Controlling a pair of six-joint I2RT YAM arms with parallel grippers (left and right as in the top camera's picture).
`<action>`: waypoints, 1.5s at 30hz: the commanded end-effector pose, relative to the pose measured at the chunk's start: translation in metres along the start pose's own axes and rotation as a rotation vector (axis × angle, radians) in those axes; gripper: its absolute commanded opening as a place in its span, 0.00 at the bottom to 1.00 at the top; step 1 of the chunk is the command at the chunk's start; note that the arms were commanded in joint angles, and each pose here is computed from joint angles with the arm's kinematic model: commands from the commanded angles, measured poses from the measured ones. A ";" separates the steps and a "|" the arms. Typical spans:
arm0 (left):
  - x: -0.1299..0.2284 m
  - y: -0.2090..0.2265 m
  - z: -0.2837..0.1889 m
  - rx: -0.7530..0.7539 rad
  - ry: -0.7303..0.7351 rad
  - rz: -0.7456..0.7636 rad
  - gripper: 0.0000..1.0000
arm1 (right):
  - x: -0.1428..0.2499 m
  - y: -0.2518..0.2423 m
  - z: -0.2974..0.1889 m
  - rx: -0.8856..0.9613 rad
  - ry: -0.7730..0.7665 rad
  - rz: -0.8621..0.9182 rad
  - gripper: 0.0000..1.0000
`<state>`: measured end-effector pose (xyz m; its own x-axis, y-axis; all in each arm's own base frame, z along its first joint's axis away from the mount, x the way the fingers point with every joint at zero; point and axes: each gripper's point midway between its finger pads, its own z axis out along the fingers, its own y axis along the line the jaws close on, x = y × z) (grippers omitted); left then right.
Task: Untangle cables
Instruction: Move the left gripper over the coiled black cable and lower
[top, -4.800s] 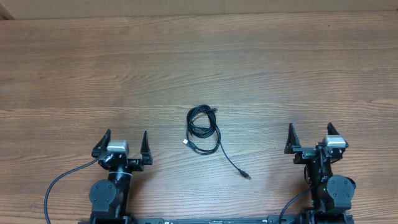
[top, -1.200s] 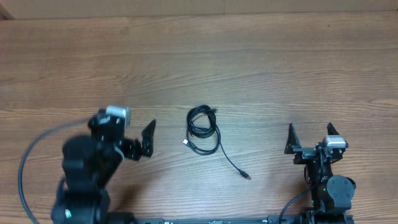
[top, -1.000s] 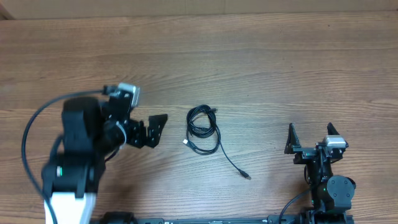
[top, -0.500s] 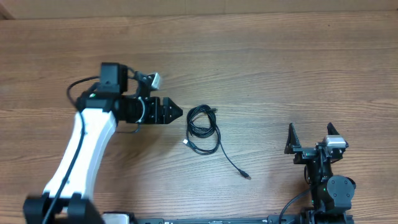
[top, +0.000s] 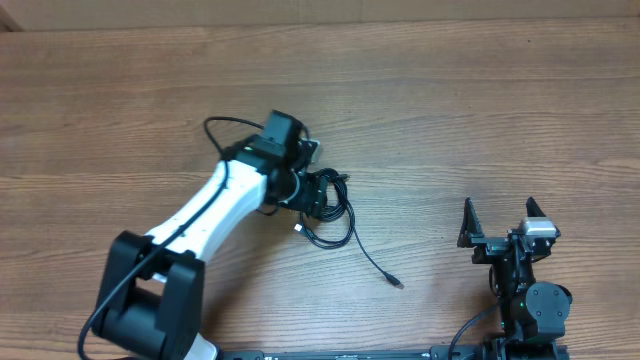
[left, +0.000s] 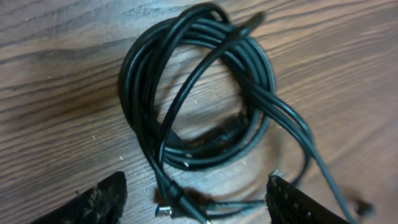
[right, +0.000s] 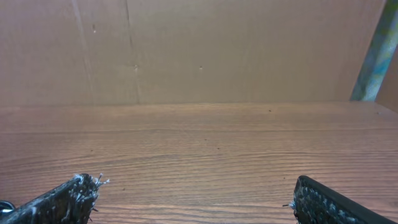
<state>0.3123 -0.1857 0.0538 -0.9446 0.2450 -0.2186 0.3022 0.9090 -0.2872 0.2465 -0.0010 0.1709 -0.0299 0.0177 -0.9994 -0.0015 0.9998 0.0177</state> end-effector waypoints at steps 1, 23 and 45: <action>-0.009 0.012 0.008 -0.146 -0.038 -0.077 0.72 | 0.001 0.001 0.000 -0.005 -0.005 -0.001 1.00; -0.034 0.016 0.026 -0.235 -0.136 0.001 0.45 | 0.001 0.001 0.000 -0.005 -0.005 -0.001 1.00; -0.062 0.026 -0.012 -0.411 -0.158 0.211 0.04 | 0.001 0.001 0.000 -0.005 -0.005 -0.001 1.00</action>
<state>0.3516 -0.1740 0.0328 -0.8657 0.4020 -0.2984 0.3975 0.9142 0.0783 0.2465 -0.0011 0.1708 -0.0303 0.0177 -0.9994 -0.0012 0.9998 0.0178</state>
